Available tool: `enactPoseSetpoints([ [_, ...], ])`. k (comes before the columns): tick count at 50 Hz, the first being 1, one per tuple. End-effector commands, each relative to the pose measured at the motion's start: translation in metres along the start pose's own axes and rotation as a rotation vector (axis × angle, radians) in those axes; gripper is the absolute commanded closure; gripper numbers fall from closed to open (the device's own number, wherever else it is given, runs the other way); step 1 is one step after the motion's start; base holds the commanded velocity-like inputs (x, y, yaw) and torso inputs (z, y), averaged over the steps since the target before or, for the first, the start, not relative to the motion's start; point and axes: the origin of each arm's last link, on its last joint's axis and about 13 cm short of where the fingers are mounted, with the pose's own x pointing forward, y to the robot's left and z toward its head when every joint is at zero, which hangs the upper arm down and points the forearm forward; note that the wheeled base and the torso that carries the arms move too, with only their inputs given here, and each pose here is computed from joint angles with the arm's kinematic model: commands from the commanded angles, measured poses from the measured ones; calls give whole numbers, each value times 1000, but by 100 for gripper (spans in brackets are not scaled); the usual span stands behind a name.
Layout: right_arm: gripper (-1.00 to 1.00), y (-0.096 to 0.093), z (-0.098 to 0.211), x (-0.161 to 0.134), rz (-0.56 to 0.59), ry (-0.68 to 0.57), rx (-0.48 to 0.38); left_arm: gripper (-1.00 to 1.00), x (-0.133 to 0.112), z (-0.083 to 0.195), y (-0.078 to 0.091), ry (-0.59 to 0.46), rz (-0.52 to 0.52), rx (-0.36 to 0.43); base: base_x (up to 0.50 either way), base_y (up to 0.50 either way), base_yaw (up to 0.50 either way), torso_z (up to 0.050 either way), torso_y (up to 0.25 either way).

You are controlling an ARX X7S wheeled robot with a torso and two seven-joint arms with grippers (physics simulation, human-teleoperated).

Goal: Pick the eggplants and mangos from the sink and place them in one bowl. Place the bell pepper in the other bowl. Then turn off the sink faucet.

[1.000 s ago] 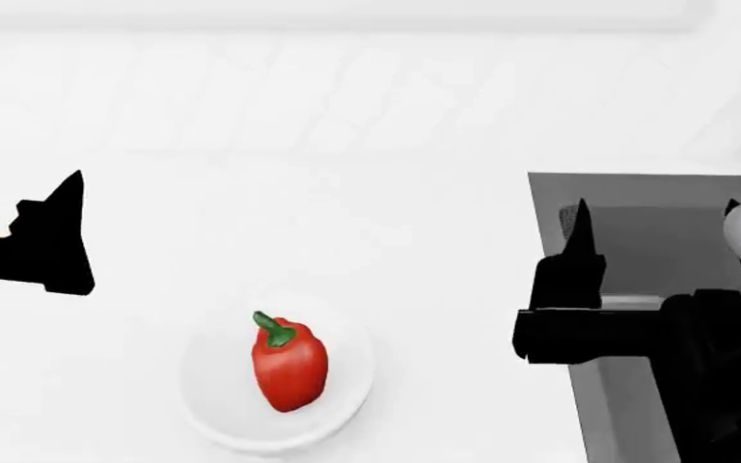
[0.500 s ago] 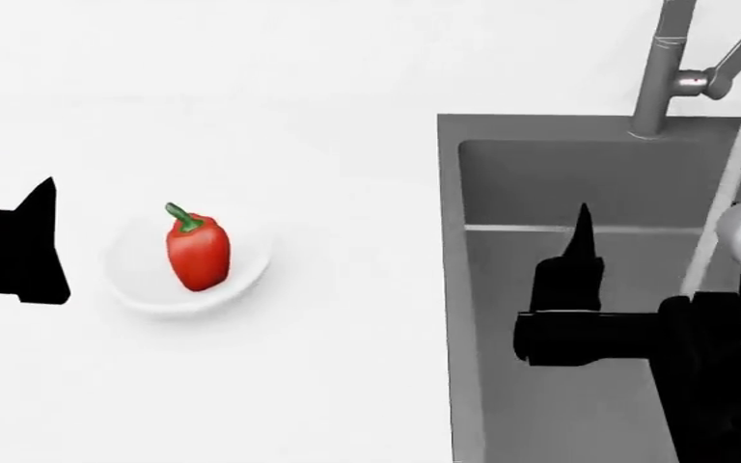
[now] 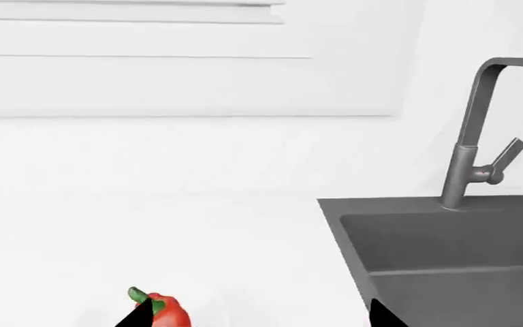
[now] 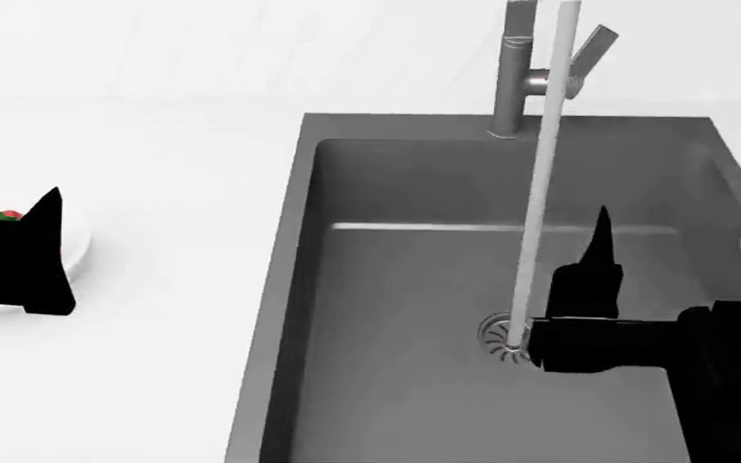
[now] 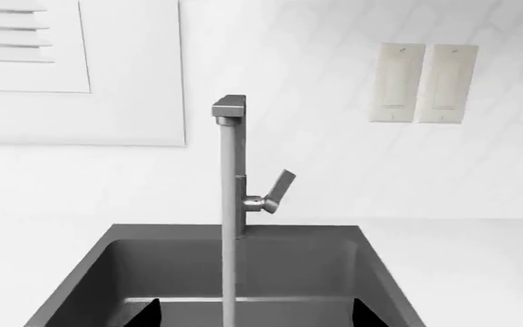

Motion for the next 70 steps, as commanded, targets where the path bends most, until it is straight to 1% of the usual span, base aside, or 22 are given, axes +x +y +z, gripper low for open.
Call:
enactPoseSetpoints([
  [1, -100, -1, -1, -3, -5, -11, 7, -100, 0, 2, -4, -2, -26, -18, 13, -500, 0, 0, 0],
  [4, -100, -1, -1, -3, -8, -12, 8, -100, 1, 0, -6, -1, -31, -15, 19, -500, 0, 0, 0],
  [8, -100, -1, -1, -3, -5, -12, 6, -100, 2, 1, -4, -9, -28, -26, 16, -500, 0, 0, 0],
  [20, -100, 1, 0, -3, -3, -15, 5, -100, 4, 0, -3, -13, -26, -25, 22, -500, 0, 0, 0],
  [31, -100, 2, 4, -3, 2, -38, -19, -100, 6, 3, -1, -18, -25, -28, 95, -470, 0, 0, 0],
  [45, -100, 4, 1, -1, 10, -37, -30, -100, 7, 3, -1, -25, -13, -26, 298, -20, 0, 0, 0],
  [53, -100, 3, 6, -1, -3, -46, -37, -100, 6, 3, -2, -25, -20, -23, 353, 56, 0, 0, 0],
  [60, -100, 3, 1, -1, -5, -38, -33, -100, 7, 3, -2, -27, -22, -21, 353, 57, 0, 0, 0],
  [64, -100, 2, 0, -1, -13, -33, -20, -100, 8, 1, -1, -15, -18, -5, 63, 13, 0, 0, 0],
  [70, -100, 2, 0, 0, -15, -28, -23, -100, 10, 1, 0, 3, -22, -10, 0, 0, 0, 0, 0],
])
